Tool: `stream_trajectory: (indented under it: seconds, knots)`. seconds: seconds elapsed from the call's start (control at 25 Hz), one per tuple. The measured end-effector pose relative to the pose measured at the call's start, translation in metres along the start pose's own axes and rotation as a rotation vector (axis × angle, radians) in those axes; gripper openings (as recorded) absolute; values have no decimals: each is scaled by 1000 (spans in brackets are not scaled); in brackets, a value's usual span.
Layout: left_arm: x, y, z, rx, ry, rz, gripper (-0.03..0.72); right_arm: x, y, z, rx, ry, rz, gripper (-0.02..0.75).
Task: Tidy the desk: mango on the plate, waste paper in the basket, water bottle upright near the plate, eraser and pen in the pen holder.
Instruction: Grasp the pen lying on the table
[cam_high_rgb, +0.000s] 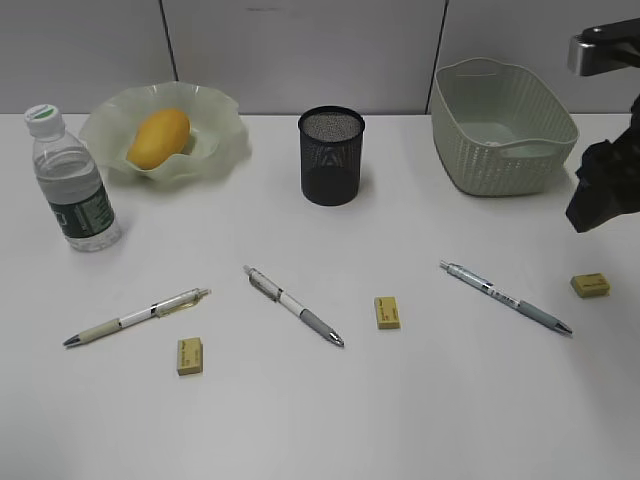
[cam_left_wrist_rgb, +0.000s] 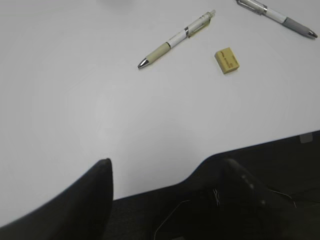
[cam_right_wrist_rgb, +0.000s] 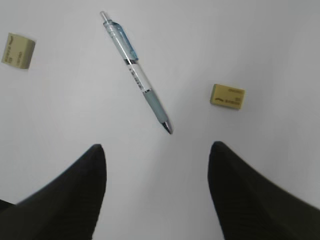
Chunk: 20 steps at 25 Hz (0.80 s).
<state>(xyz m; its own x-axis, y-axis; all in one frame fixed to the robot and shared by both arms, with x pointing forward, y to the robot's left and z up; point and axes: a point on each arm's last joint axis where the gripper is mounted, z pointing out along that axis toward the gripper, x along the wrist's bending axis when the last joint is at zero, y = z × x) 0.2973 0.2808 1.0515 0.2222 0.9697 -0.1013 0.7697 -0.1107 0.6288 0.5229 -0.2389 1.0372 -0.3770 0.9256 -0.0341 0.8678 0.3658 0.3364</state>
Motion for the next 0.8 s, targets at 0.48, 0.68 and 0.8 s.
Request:
stream_trajectory:
  seconds: [0.48, 0.68, 0.8]
  knots:
    - [0, 0, 0, 0, -2, -1, 502, 37, 22, 64, 141, 57, -178, 505]
    - [0, 0, 0, 0, -2, -1, 501, 43, 28, 93, 205, 52, -219, 503]
    - [0, 0, 0, 0, -2, -1, 501, 41, 33, 107, 230, 43, -234, 484]
